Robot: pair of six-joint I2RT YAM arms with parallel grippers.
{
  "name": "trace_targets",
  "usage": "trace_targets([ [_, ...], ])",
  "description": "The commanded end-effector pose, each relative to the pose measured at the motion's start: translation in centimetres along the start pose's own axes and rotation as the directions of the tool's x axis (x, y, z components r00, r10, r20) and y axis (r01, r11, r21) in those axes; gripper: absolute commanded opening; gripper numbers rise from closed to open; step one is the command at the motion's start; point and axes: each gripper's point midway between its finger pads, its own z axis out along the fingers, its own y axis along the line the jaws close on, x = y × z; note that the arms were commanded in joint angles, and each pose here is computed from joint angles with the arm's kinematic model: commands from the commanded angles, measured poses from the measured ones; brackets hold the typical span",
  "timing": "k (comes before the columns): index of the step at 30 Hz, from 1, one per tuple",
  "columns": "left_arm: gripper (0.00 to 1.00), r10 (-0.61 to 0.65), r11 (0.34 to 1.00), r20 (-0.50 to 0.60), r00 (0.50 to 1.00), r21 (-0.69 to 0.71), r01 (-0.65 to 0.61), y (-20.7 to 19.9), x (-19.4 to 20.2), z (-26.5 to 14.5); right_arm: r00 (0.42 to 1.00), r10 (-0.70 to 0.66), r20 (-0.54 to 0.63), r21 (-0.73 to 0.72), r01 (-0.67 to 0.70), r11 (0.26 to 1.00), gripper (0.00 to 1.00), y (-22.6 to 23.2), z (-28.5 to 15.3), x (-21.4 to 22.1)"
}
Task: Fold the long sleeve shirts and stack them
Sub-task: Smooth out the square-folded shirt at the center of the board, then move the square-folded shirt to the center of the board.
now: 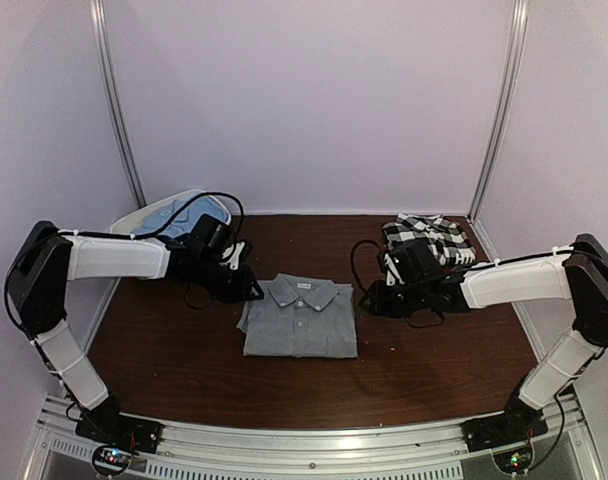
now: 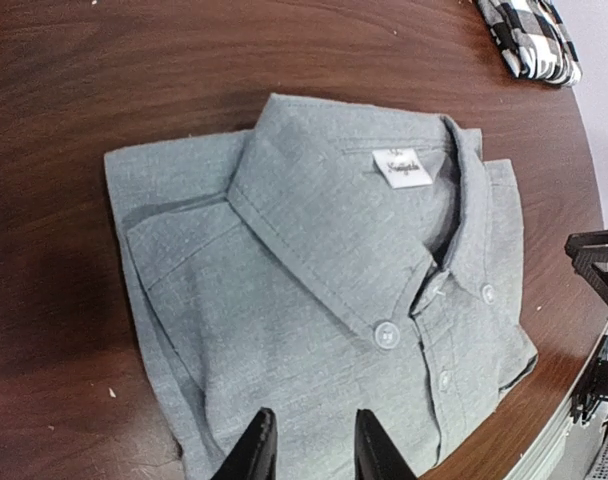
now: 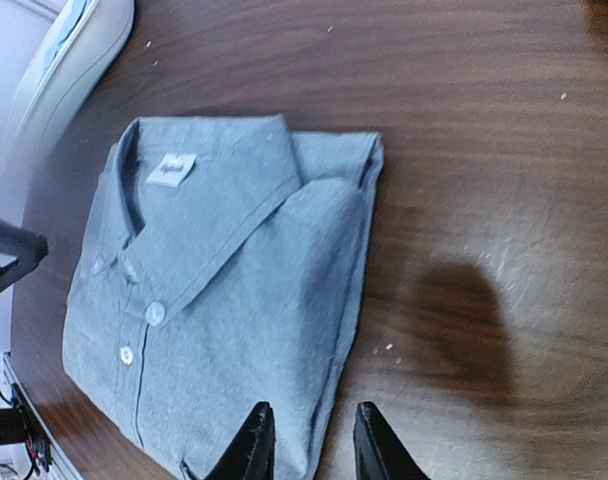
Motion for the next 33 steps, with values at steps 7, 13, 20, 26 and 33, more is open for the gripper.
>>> trace_targets([
  [7, 0.48, -0.060, 0.990, -0.009, 0.998, -0.128, 0.058, 3.0, 1.9, 0.0, 0.998, -0.032, 0.049, 0.068, 0.028, 0.997, 0.32, -1.0, -1.0, -3.1],
  [13, 0.58, -0.073, 0.993, -0.066, 0.995, -0.100, 0.066, 3.5, 4.0, 1.3, 0.997, -0.025, 0.074, 0.076, 0.020, 0.997, 0.37, -1.6, -1.8, -3.8],
  [20, 0.54, -0.076, 0.997, -0.119, 0.990, -0.027, 0.074, 2.4, 5.3, 2.8, 0.996, -0.020, 0.093, 0.081, 0.012, 0.997, 0.37, -1.9, -2.4, -4.4],
  [26, 0.35, -0.089, 0.996, -0.152, 0.984, 0.007, 0.091, 1.9, 6.4, 3.7, 0.994, -0.023, 0.111, 0.095, 0.012, 0.995, 0.37, -2.3, -2.8, -5.3],
  [33, 0.00, -0.112, 0.992, -0.126, 0.986, -0.072, 0.103, 3.4, 6.6, 2.5, 0.989, -0.051, 0.138, 0.161, 0.028, 0.987, 0.37, -3.2, -3.1, -6.8],
])
